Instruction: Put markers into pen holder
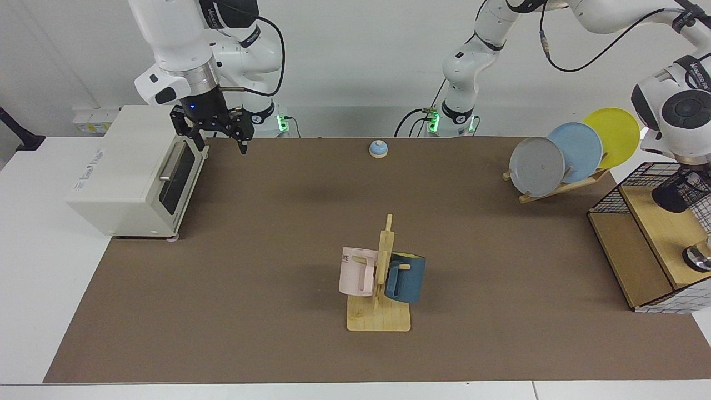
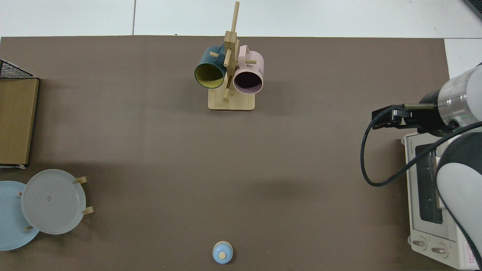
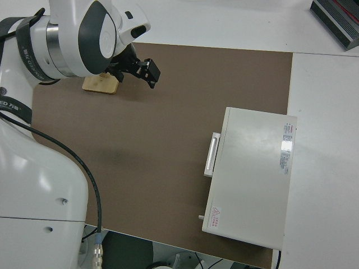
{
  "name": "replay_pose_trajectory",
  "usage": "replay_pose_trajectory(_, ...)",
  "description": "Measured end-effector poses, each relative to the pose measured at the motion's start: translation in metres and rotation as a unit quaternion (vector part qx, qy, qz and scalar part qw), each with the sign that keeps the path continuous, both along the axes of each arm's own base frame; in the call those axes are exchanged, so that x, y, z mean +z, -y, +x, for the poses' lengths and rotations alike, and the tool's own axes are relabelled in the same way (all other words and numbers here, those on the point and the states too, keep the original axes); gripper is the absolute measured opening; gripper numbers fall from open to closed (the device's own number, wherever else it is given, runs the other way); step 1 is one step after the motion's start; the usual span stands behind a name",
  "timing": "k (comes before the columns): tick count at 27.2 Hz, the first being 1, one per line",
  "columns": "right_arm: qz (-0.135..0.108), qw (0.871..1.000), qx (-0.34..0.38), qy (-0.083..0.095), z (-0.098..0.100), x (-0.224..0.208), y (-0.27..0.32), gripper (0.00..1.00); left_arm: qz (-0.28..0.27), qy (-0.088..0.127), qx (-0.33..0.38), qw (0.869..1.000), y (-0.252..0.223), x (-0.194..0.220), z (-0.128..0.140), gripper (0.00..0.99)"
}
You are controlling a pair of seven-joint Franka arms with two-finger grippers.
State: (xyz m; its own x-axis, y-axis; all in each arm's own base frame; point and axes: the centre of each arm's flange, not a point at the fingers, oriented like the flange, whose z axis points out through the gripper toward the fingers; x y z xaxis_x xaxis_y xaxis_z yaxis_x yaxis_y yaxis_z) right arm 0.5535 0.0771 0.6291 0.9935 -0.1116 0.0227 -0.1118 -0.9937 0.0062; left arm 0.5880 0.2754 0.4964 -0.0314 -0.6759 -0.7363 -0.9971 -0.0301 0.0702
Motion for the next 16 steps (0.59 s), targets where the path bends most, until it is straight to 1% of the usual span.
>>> replay_pose_trajectory(9, 0.0, 1.0, 0.0, 0.0, 0.0, 0.0, 0.0, 1.0, -0.009, 0.006, -0.009, 1.0, 0.002, -0.003, 0.002, 0.176)
replay_pose_trajectory(16, 0.0, 1.0, 0.0, 0.0, 0.0, 0.0, 0.0, 1.0, -0.017, 0.008, -0.009, 1.0, -0.009, -0.008, -0.003, 0.176)
